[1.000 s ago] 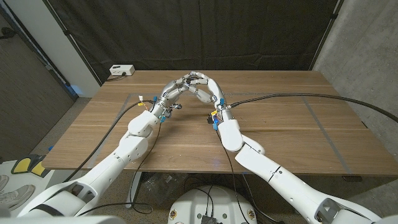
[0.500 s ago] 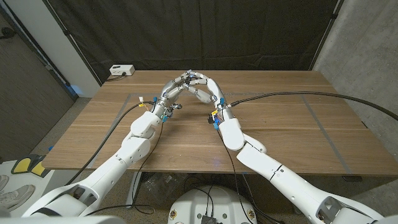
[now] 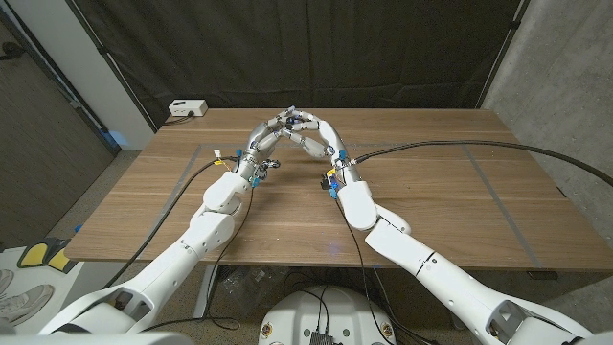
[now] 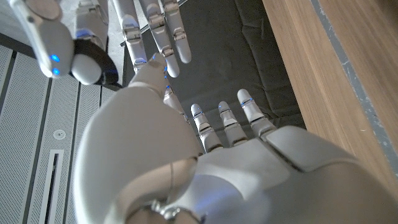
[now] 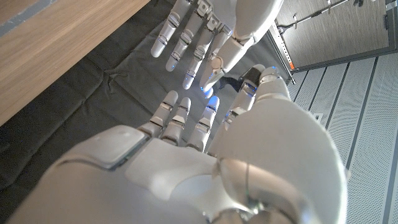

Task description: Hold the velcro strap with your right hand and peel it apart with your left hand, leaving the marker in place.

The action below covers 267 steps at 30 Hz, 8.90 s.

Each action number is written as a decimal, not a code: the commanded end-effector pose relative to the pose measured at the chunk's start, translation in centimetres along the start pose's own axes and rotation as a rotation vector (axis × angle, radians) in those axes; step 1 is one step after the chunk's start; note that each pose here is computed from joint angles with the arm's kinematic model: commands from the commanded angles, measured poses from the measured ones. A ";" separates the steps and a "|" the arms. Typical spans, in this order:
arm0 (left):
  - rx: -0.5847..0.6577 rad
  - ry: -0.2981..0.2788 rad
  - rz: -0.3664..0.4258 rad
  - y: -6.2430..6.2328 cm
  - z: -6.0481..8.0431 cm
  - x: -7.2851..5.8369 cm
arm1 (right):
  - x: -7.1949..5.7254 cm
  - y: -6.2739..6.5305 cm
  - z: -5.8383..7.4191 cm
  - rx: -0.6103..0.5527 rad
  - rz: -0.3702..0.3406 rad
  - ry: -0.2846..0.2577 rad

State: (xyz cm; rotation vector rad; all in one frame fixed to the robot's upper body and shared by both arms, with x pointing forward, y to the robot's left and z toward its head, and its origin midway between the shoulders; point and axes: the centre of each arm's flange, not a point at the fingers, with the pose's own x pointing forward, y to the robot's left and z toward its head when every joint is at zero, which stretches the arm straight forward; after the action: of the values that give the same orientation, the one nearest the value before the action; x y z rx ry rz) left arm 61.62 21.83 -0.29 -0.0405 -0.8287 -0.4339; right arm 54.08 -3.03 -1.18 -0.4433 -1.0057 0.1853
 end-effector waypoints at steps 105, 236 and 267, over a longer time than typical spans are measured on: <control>0.499 -0.256 0.275 0.4 2.9 -2.4 | 0.9 -2.4 -0.6 0.246 -0.051 -0.045; 0.513 -0.431 0.512 -1.2 5.6 -3.7 | 1.8 -2.8 -0.2 -0.016 0.053 0.027; 0.574 -0.462 0.562 -1.5 5.7 -4.0 | -0.5 -4.6 0.7 -0.608 -0.288 0.207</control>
State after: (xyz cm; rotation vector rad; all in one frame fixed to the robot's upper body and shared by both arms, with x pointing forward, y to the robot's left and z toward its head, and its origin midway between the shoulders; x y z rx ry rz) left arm 54.73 23.23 0.68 0.1304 -1.3100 0.3372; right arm 53.43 -6.33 0.79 -0.8295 -0.9039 -0.2451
